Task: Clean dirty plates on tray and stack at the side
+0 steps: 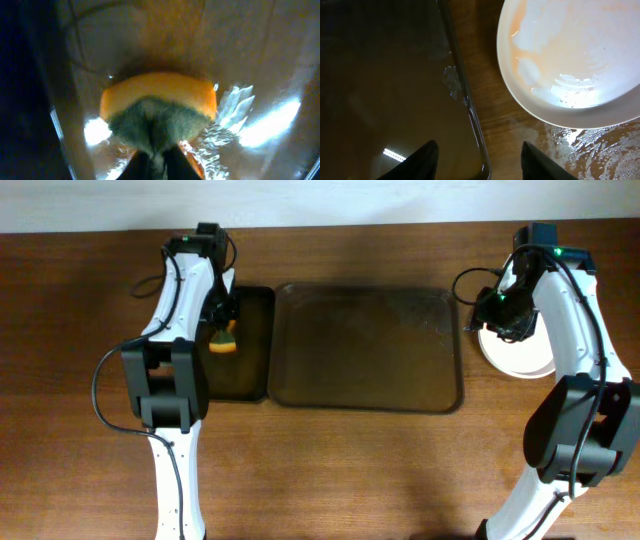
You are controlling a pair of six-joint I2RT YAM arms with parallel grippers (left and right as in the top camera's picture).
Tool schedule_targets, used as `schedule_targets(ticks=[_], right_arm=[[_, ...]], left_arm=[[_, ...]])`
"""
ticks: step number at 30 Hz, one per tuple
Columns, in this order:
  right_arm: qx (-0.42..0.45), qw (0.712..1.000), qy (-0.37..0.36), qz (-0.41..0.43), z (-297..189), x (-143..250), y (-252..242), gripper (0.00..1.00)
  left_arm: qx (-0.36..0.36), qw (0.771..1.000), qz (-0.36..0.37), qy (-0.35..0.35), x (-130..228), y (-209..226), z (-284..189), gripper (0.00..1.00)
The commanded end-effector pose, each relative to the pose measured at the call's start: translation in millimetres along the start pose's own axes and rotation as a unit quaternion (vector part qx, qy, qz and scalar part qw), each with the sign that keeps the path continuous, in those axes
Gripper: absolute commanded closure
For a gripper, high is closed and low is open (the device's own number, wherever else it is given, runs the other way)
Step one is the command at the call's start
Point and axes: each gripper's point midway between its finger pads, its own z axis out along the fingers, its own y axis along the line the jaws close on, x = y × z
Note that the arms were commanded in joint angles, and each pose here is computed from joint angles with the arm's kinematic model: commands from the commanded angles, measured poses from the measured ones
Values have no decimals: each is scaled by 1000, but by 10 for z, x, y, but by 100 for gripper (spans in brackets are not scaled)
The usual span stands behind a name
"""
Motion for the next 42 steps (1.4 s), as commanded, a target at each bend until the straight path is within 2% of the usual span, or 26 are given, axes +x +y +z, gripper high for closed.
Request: schedule_targets(ticks=[1,2,5,8,10,11,13,16,17,21,24,27,30,31,33,35,42], right_arm=[[-7,1000,-16,-8,-125,-34,83,46],[-7,1000,-16,-8,-136,-36,85,45],[-18,999,-21,-17,-305,-63,137,44],[-25,998,-62,-22,-828,-165,199,42],[-29,996,-85,-24,-1147,-153,222,42],[-31,994,-100,-26,-1332,-122,232,41],[-38,990,-134,-31,-1739,6,259,28],[-49,980,-189,-40,-2271,282,278,18],[-52,977,-203,-41,-2415,387,270,2],[-70,963,-254,-48,-2965,974,220,2],[-75,956,-278,-50,-3118,1108,205,2],[-67,966,-246,-47,-3046,1286,157,2],[-56,966,-247,-43,-3013,1226,120,2],[-51,960,-269,-57,-3038,1137,128,2],[-48,932,-337,-128,-3091,992,225,2],[-47,907,-389,-156,-3032,996,252,2],[-59,814,-553,-167,-1964,1526,50,2]], left_arm=[[18,1000,7,11,68,-56,84,56],[18,1000,4,8,53,-56,69,45],[16,1000,4,-7,-15,-35,-196,39],[17,996,1,-82,-153,10,-1193,38],[17,991,-1,-135,-155,38,-1680,38],[10,984,1,-178,-216,76,-1926,0],[-14,968,-8,-249,-275,183,-2342,0],[-13,965,-9,-262,-276,184,-2425,0],[-13,965,-8,-260,-276,181,-2416,0],[-13,965,-8,-260,-276,182,-2414,0],[-13,965,-8,-260,-276,181,-2414,0],[-13,965,-8,-260,-276,182,-2414,0],[-13,965,-8,-260,-276,182,-2414,0],[-13,965,-8,-260,-276,181,-2414,0],[-13,965,-8,-260,-276,182,-2414,0],[-13,965,-8,-260,-276,181,-2414,0],[-13,965,-8,-260,-276,182,-2414,0]])
